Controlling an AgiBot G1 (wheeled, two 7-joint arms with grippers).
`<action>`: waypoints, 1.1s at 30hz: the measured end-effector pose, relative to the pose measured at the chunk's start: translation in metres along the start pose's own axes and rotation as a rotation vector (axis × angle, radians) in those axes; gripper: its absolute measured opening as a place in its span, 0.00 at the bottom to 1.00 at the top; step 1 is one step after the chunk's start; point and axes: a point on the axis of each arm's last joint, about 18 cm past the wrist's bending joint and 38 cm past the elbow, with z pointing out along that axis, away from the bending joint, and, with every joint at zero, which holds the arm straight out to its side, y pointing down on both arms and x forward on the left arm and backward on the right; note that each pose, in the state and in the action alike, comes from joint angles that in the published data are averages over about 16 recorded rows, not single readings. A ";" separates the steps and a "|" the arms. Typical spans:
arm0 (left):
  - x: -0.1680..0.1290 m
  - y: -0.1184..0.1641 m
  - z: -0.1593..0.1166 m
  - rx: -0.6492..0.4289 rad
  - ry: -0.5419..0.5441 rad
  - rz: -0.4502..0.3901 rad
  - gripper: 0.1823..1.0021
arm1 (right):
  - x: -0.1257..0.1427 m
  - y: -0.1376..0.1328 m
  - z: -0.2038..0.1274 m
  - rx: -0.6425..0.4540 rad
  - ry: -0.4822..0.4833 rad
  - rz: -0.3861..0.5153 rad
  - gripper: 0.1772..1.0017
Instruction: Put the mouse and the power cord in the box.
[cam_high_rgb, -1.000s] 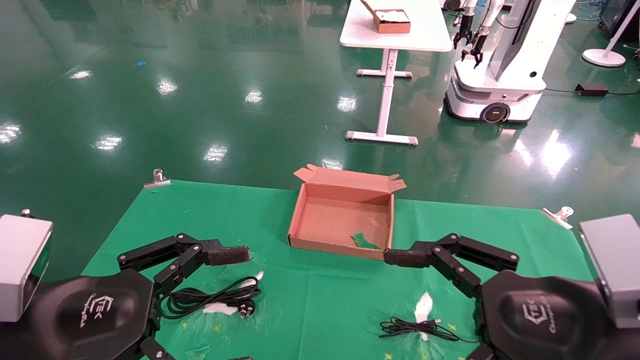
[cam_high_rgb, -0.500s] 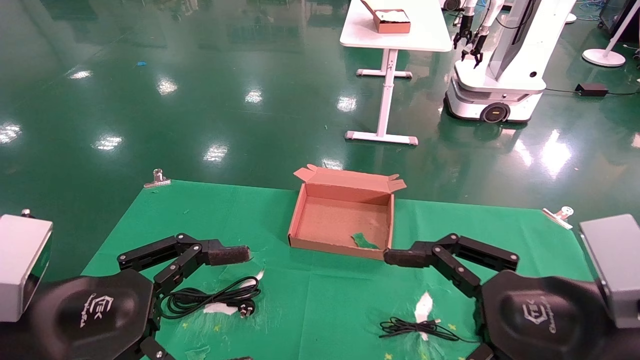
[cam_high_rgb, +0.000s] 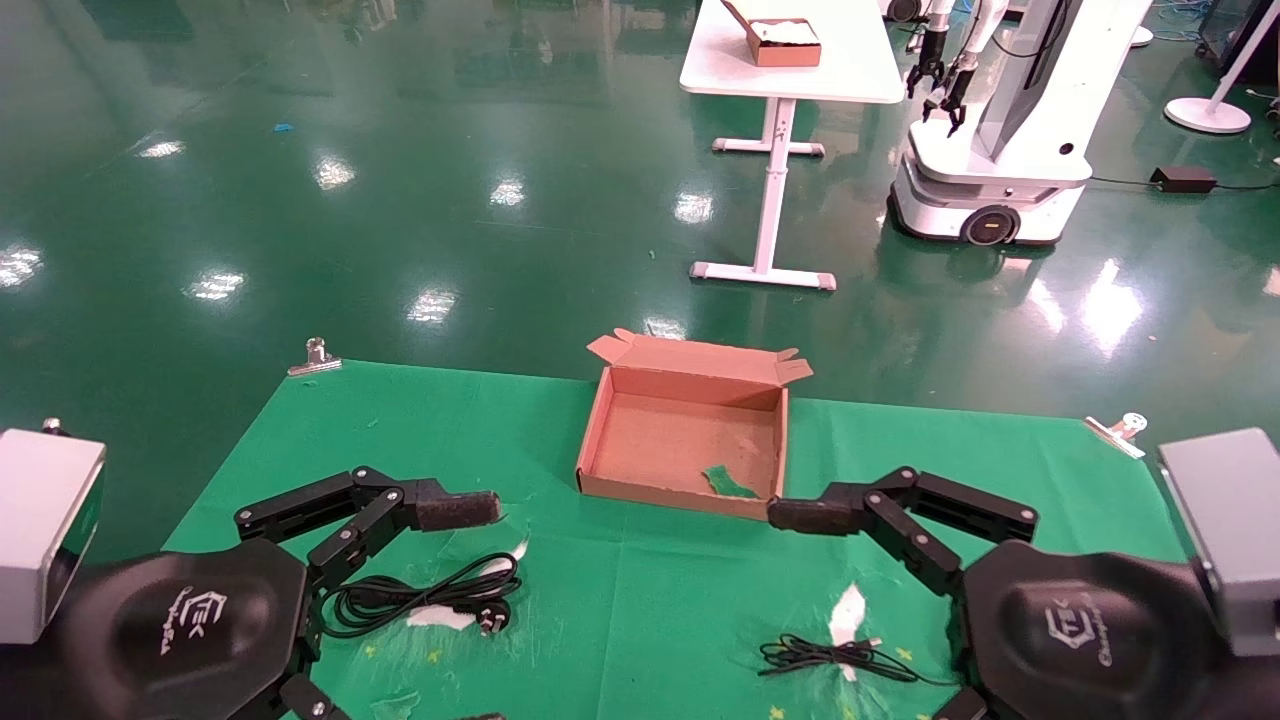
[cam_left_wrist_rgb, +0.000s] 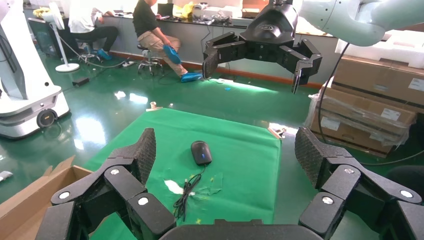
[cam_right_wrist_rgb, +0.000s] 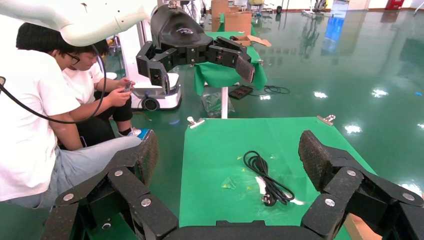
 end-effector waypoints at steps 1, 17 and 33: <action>-0.001 0.004 0.001 -0.025 -0.003 -0.002 1.00 | 0.000 0.002 -0.001 -0.014 0.006 0.005 1.00; -0.048 0.100 0.033 -0.692 -0.097 0.073 1.00 | 0.012 0.052 -0.006 -0.301 0.115 0.091 1.00; -0.073 0.117 0.041 -0.824 -0.168 0.086 1.00 | 0.013 0.057 0.000 -0.311 0.111 0.098 1.00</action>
